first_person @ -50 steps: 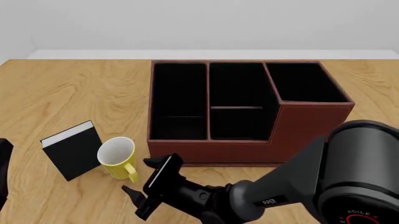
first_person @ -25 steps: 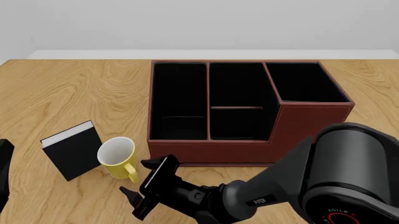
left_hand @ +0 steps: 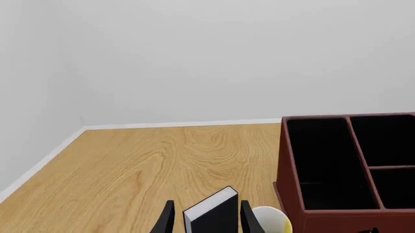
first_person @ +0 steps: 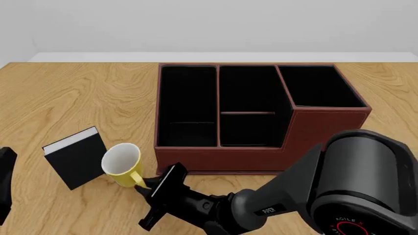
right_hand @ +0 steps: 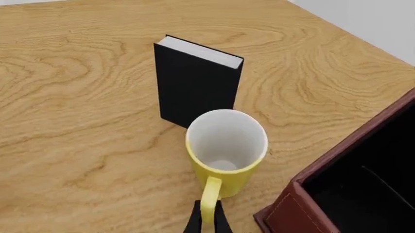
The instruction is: Pick up the yellow and white mug and place it to the right of the caddy.
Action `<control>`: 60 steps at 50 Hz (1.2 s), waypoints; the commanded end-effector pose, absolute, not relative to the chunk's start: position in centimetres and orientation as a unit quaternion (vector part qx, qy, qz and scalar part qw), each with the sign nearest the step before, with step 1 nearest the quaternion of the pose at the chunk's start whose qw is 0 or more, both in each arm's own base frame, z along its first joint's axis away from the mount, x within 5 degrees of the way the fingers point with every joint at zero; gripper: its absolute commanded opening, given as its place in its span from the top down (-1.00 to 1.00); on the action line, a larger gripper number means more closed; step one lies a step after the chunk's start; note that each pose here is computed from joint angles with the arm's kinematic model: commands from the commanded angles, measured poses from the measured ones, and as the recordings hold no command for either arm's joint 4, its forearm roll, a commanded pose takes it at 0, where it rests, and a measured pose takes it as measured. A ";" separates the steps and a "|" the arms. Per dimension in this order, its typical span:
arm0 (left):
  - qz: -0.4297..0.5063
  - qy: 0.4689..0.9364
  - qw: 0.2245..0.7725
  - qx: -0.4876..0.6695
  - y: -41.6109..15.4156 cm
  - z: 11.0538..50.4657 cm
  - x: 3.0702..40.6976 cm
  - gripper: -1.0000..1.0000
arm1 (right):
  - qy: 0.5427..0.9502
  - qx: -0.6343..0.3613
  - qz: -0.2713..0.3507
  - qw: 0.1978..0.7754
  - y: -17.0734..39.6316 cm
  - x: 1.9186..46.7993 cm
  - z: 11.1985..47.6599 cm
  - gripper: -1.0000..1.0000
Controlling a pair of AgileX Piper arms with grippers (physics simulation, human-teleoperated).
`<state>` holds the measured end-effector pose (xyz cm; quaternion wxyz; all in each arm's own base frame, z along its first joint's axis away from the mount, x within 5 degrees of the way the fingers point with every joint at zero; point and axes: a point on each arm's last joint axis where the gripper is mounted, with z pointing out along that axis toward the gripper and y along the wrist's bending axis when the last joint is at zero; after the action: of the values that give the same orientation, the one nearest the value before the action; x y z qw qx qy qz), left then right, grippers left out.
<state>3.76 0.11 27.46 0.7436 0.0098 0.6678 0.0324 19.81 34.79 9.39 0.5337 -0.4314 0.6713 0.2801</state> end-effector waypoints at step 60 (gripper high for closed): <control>0.048 0.642 0.765 0.020 0.1 31.7 1.7 -1.00 | 0.580 -0.441 0.278 0.626 25.7 14.1 19.7 1.00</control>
<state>2.15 0.08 30.87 0.7611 0.0167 0.6465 0.0493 14.13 28.53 17.97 0.5975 -0.4672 0.5879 0.2811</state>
